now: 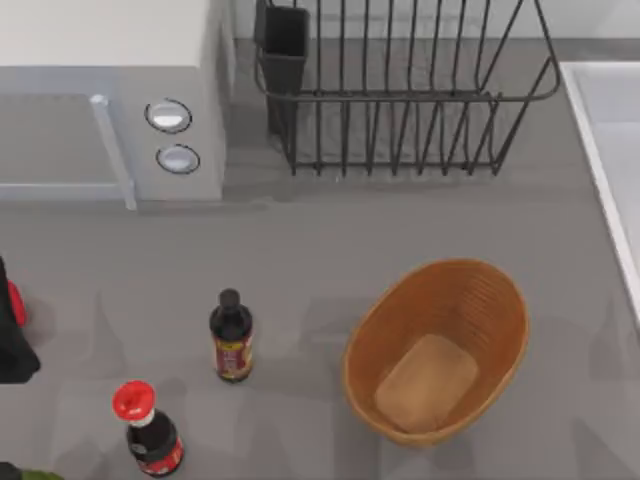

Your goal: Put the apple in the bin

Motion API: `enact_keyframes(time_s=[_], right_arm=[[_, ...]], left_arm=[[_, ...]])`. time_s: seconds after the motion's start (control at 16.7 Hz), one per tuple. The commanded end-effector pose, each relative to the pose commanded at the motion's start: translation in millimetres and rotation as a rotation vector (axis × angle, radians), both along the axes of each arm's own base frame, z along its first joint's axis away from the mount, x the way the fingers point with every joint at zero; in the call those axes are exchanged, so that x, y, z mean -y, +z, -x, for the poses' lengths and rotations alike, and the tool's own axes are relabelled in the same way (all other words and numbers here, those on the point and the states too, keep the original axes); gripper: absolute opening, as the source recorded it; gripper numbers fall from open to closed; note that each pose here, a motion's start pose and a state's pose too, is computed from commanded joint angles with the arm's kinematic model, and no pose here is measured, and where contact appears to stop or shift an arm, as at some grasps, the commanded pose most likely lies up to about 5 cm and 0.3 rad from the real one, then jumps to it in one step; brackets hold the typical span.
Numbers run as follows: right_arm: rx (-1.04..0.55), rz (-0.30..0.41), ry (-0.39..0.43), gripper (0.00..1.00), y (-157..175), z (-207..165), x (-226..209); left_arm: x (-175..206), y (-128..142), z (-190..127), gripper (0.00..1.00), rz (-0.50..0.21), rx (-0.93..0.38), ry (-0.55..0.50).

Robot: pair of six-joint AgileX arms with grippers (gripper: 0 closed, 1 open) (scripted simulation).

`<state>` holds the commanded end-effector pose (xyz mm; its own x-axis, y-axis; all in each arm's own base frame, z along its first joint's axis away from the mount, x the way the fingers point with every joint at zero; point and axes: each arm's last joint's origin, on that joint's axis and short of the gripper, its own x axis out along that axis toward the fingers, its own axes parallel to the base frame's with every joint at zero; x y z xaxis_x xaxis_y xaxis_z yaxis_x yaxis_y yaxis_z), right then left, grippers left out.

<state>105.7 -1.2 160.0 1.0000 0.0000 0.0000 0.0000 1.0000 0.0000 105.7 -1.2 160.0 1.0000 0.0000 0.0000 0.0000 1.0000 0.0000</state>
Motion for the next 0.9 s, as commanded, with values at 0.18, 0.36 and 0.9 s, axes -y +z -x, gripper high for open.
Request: enact_keyframes(time_s=[0.18,0.36,0.9], right_arm=[[0.0,0.0,0.0,1.0,0,0,0],[0.0,0.0,0.0,1.0,0,0,0],[0.0,0.0,0.0,1.0,0,0,0]], left_arm=[[0,1,0,1.0,-0.009,-0.013,0.001],[-1,11,-2,1.0,-0.085,-0.114,-0.002],[-10,62,-76,1.0,-0.546,-0.803,-0.215]])
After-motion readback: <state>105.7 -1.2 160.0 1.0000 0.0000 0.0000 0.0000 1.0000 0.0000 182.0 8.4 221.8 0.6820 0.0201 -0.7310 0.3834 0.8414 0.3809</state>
